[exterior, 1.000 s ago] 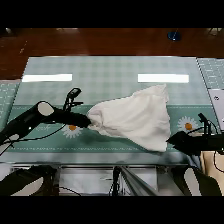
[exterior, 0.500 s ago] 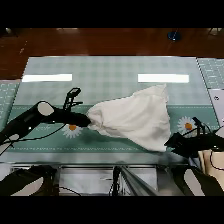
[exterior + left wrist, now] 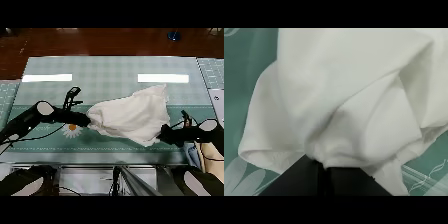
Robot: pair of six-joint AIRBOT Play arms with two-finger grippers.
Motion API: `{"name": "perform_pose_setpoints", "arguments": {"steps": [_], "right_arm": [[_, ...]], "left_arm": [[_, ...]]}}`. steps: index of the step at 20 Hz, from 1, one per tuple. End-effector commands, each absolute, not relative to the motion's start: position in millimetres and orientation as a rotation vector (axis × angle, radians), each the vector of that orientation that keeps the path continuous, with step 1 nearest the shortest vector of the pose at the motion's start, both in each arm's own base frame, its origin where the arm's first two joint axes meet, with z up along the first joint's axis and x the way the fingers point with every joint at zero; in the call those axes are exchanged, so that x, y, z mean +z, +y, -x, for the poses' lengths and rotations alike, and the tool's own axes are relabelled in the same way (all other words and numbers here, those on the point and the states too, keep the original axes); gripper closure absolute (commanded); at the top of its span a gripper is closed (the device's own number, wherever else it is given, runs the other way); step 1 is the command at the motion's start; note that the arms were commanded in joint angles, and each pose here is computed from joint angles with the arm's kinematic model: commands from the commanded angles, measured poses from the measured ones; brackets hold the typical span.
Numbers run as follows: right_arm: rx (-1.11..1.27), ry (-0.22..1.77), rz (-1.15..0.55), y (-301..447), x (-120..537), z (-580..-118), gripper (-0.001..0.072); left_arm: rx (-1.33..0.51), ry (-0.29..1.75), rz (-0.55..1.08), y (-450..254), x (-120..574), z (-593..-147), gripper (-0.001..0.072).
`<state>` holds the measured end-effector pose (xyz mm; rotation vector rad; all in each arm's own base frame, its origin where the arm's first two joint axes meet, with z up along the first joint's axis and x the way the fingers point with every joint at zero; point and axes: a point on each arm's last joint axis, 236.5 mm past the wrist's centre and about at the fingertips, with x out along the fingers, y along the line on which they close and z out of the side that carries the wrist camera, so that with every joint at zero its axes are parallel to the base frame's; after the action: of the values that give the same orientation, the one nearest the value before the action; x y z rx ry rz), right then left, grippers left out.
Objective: Fold the shirts.
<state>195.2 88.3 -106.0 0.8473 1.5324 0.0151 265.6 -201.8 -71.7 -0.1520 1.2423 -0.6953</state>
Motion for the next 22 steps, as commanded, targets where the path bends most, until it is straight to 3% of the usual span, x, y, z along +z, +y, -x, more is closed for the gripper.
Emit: {"name": "perform_pose_setpoints", "arguments": {"steps": [1, 3, 6, 9, 11, 16, 19, 22], "right_arm": [[0.241, 1.295, -0.944, 119.3, -45.5, -253.1, 0.0693], [0.37, 1.13, -0.869, 123.9, 28.8, -280.2, 0.0692], [0.473, 0.741, -0.672, 117.1, 189.0, -306.3, 0.0693], [0.417, 0.391, -0.464, 94.6, 341.6, -291.4, 0.0693], [0.365, 0.189, -0.343, 81.9, 426.1, -262.2, 0.0693], [0.191, -0.074, -0.189, 52.6, 530.8, -175.3, 0.0693], [0.133, -0.054, -0.196, 45.8, 533.2, -142.6, 0.0693], [0.206, 0.077, -0.25, 68.5, 507.8, -123.7, 0.0693]], "left_arm": [[-0.705, 1.15, 0.096, -201.3, -44.8, -285.0, 0.0682], [-0.705, 0.943, -0.038, -195.0, 22.2, -319.7, 0.0683], [-0.603, 0.482, -0.212, -164.0, 205.6, -357.8, 0.0683], [-0.449, 0.089, -0.299, -118.8, 384.6, -324.5, 0.0683], [-0.409, -0.037, -0.336, -103.5, 452.1, -278.1, 0.0682], [-0.422, -0.087, -0.401, -91.1, 497.5, -170.8, 0.0682], [-0.418, -0.136, -0.304, -83.0, 514.8, -112.8, 0.0683], [-0.442, -0.034, -0.197, -78.6, 491.4, -70.2, 0.0683]]}}
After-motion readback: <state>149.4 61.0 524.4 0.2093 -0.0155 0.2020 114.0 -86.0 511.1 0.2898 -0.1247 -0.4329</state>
